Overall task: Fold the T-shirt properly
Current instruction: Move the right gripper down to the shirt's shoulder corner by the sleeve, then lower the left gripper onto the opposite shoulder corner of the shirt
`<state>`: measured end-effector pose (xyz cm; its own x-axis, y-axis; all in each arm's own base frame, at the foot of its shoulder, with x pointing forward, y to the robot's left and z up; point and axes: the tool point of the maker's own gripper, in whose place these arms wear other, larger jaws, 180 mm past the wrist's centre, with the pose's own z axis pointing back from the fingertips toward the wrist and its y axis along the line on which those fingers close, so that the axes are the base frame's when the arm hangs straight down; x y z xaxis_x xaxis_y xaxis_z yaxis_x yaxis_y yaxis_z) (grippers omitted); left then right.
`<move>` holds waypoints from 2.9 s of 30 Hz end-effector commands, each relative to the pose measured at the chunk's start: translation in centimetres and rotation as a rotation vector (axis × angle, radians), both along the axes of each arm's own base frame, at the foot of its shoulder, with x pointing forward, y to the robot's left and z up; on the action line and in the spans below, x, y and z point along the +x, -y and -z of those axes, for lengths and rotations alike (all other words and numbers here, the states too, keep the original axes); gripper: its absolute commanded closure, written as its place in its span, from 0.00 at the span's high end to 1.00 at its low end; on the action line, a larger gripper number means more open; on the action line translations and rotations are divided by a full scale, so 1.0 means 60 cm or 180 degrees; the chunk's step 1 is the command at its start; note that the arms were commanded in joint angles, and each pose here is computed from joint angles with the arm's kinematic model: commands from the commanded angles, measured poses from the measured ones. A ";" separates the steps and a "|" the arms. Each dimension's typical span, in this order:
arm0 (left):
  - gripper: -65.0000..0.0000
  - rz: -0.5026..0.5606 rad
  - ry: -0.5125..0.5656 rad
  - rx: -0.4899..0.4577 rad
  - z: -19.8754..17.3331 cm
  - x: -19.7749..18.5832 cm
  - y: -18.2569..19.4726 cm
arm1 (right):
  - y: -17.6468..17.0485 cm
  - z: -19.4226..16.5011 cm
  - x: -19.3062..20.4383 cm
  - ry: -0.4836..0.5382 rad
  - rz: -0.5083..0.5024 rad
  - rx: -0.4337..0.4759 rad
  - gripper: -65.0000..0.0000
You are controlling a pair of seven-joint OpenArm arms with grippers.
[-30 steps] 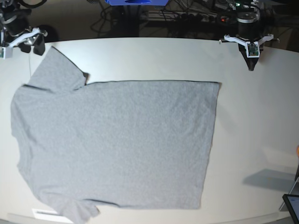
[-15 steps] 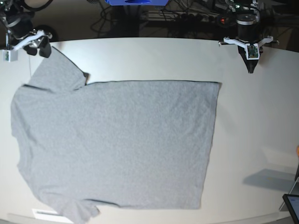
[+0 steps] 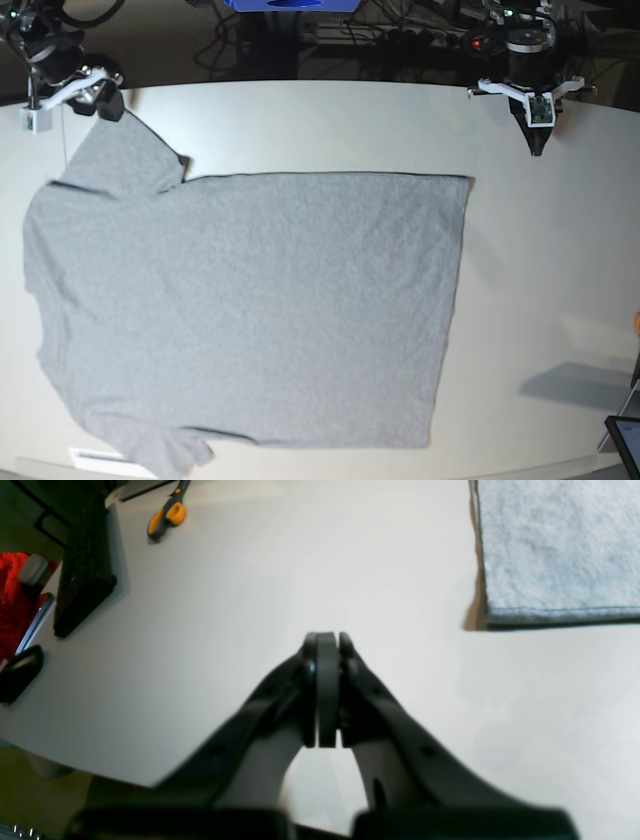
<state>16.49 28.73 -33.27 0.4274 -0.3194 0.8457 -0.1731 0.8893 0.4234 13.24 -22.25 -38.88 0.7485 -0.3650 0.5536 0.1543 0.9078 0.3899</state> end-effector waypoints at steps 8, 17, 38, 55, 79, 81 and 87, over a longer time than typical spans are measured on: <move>0.00 0.0017 0.0100 0.0068 -0.017 0.003 -0.004 | 0.010 0.001 0.003 0.0043 0.0059 0.0020 0.52; 0.00 0.0000 0.0098 0.0085 -0.018 0.001 -0.009 | 0.020 0.043 -0.020 -0.0181 0.0123 0.0145 0.52; 0.00 0.0013 0.0098 0.0099 -0.020 0.002 -0.010 | -0.038 0.053 -0.011 -0.0205 -0.0148 0.0330 0.51; 0.00 -0.0083 -0.0055 0.0043 0.019 -0.008 -0.023 | -0.036 0.053 -0.004 -0.0188 -0.0163 0.0320 0.01; 0.43 -0.0133 0.0155 -0.2593 0.015 0.101 0.027 | -0.035 0.052 -0.001 -0.0184 -0.0170 0.0311 0.00; 0.43 -0.0163 0.0071 -0.2676 0.024 0.102 0.035 | -0.035 0.052 -0.001 -0.0184 -0.0170 0.0311 0.00; 0.43 -0.0227 -0.0070 -0.2796 0.048 0.098 0.047 | -0.035 0.052 -0.001 -0.0184 -0.0170 0.0311 0.00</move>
<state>21.74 25.68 -37.27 0.4730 0.4765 0.7411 -0.2590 0.8792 -0.4000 13.87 -19.82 -41.63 0.7756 -0.3928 0.4941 0.1235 0.8621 0.4914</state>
